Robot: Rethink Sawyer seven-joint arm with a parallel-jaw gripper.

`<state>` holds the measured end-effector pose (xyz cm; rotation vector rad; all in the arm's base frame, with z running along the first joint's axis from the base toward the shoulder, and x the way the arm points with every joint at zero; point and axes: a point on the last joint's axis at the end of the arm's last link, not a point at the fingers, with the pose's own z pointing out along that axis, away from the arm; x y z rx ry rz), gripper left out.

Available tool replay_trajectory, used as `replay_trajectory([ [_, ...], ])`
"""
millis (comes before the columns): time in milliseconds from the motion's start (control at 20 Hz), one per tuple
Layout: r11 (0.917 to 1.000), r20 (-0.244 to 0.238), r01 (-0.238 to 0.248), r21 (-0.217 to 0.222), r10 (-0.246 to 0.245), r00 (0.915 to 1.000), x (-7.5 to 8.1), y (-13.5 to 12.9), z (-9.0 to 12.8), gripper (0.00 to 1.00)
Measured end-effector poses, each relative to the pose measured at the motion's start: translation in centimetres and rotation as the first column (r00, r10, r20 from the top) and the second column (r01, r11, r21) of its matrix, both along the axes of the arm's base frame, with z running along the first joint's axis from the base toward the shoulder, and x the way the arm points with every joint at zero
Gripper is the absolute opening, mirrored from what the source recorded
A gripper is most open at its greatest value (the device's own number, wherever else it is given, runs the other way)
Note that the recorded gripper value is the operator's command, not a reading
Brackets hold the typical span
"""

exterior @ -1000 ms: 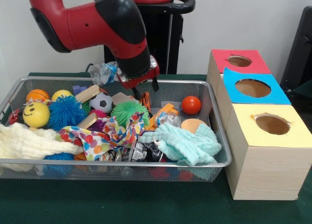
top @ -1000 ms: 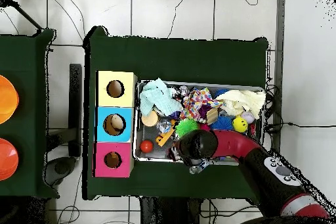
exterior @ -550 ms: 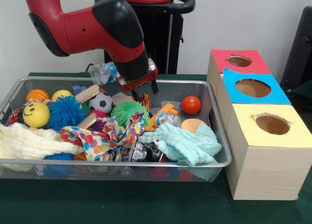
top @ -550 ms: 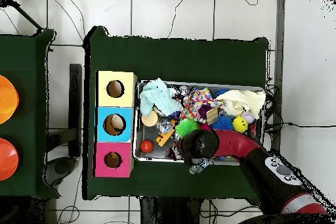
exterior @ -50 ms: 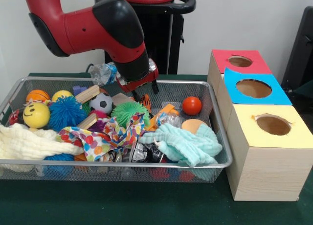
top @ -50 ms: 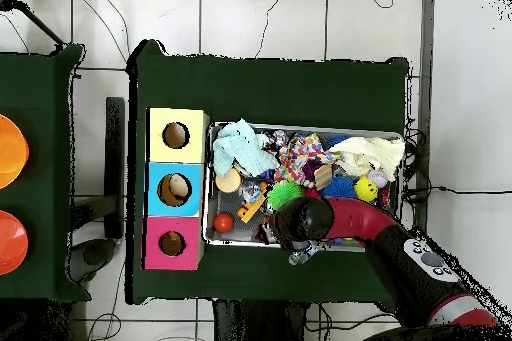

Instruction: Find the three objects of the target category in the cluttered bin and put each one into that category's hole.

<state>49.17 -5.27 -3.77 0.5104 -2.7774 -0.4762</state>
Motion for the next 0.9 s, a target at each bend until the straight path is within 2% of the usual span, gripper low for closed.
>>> replay_trajectory([
  [400,0.9994,0.012,-0.031,-0.016,0.031,0.9994,0.07,0.25,0.23,1.0],
  [900,0.9998,0.008,-0.02,-0.009,0.02,0.9998,-0.04,0.03,-0.11,1.0],
])
